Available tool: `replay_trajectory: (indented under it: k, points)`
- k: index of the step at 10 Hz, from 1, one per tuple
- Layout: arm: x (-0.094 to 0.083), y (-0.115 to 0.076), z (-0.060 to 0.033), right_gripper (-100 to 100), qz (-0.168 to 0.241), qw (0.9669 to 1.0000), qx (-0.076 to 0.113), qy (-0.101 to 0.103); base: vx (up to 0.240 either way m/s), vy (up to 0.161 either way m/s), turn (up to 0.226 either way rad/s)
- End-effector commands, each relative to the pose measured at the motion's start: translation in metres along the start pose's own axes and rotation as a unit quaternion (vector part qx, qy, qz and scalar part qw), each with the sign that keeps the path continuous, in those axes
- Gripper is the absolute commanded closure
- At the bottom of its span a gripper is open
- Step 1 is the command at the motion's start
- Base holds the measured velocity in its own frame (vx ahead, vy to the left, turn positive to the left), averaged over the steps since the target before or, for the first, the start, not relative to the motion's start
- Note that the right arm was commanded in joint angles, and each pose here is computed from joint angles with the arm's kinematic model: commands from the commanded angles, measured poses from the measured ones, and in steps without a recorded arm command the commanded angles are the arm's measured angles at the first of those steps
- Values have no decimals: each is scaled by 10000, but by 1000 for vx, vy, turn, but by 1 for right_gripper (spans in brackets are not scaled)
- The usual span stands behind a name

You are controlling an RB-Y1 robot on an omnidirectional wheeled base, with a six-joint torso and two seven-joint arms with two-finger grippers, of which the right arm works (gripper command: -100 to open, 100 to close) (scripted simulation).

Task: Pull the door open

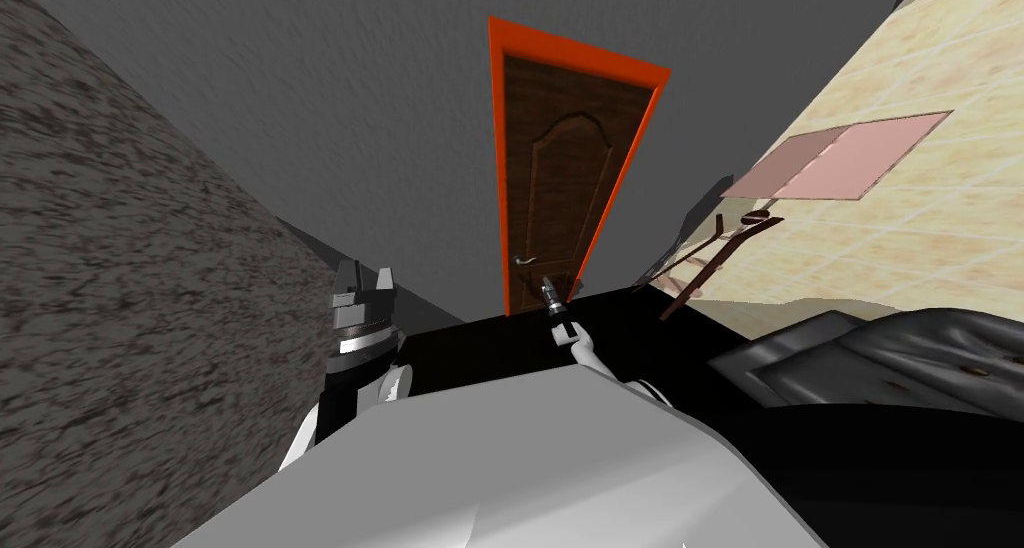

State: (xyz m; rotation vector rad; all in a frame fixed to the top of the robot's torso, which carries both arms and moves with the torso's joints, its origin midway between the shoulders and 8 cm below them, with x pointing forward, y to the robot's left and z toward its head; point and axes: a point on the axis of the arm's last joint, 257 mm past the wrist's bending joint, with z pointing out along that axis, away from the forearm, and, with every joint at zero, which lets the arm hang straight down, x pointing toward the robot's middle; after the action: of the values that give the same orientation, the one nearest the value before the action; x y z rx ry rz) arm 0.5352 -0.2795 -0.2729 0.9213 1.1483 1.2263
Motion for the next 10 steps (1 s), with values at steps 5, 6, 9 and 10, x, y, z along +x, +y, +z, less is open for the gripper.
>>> replay_trajectory:
  k: [5, 6, 9, 10]
  points:
    - [-73, -315, 3, -100, 79, 9994, 350, -10, 104, 12, 46]
    - [-84, -366, 2, -100, 92, 9991, 410, -14, 81, 12, 38]
    - [-114, -493, -3, -100, 125, 9983, 564, -28, 93, 10, 39]
    - [-124, -534, -6, -100, 137, 9980, 615, -33, 89, 9, 33]
